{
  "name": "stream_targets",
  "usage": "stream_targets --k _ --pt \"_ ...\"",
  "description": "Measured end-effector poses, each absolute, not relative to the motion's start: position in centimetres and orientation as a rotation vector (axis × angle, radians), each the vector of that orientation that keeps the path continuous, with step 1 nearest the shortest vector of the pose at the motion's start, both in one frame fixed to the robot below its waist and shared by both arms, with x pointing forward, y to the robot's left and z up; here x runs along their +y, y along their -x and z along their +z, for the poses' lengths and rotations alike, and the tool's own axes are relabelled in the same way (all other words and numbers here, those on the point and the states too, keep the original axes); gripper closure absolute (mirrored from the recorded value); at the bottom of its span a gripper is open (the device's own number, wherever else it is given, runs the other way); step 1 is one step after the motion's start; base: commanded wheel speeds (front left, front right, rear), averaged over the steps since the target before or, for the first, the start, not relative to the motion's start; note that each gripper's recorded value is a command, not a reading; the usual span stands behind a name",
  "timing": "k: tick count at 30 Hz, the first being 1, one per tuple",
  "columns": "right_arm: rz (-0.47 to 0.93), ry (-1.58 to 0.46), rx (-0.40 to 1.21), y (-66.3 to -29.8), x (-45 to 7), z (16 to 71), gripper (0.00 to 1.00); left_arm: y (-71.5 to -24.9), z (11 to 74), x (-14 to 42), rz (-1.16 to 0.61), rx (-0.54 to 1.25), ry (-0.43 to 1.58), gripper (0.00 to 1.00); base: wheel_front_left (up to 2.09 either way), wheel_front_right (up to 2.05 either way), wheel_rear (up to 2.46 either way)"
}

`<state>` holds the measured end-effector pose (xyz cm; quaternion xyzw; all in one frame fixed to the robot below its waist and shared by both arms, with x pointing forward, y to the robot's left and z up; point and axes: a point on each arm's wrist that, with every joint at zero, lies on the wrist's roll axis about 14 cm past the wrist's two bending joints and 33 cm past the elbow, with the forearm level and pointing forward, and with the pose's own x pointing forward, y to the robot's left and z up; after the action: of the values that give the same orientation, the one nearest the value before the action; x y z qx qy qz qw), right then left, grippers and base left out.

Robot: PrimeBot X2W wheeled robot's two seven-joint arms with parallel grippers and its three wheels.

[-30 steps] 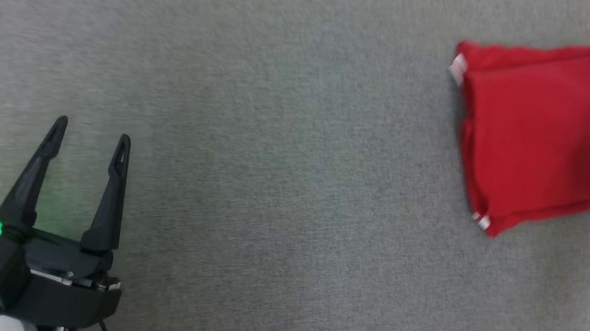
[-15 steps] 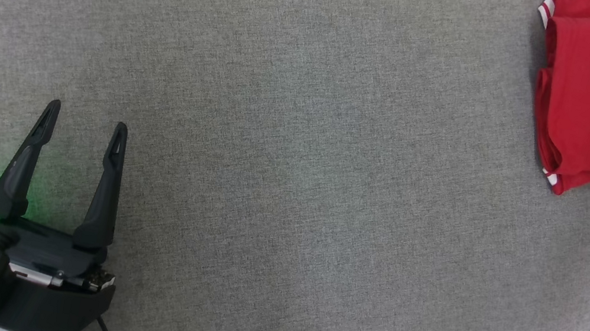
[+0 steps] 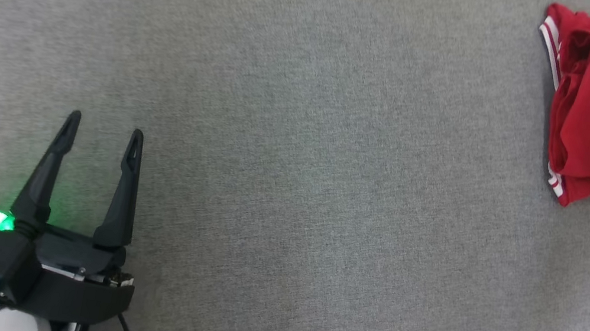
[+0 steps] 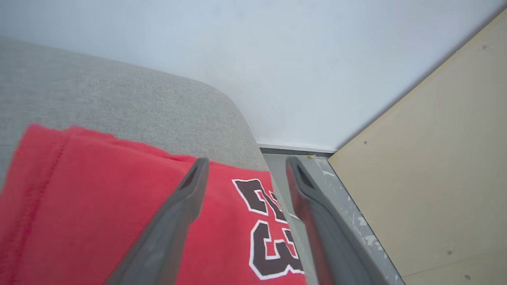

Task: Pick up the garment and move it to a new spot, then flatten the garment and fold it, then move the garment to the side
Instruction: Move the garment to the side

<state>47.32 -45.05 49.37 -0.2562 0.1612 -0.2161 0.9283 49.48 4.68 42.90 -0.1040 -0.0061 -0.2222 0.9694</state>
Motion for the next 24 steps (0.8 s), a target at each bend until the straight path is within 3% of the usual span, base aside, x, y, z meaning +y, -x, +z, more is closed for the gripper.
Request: stream_targets --k 10,15,24 --pt "-0.269 0.271 0.157 -45.2 -36.0 48.8 0.0 -46.4 44.6 8.3 -0.325 0.013 0.194 0.0 0.0 0.0 0.0" --pt "-0.269 0.14 0.108 -41.8 -34.0 48.7 0.0 -45.0 46.1 10.5 -0.253 -0.004 0.188 0.0 0.0 0.0 0.0" --pt "-0.13 -0.01 0.045 -37.8 -25.9 48.6 0.0 -41.0 47.6 15.1 -0.111 -0.008 0.172 0.0 0.0 0.0 0.0"
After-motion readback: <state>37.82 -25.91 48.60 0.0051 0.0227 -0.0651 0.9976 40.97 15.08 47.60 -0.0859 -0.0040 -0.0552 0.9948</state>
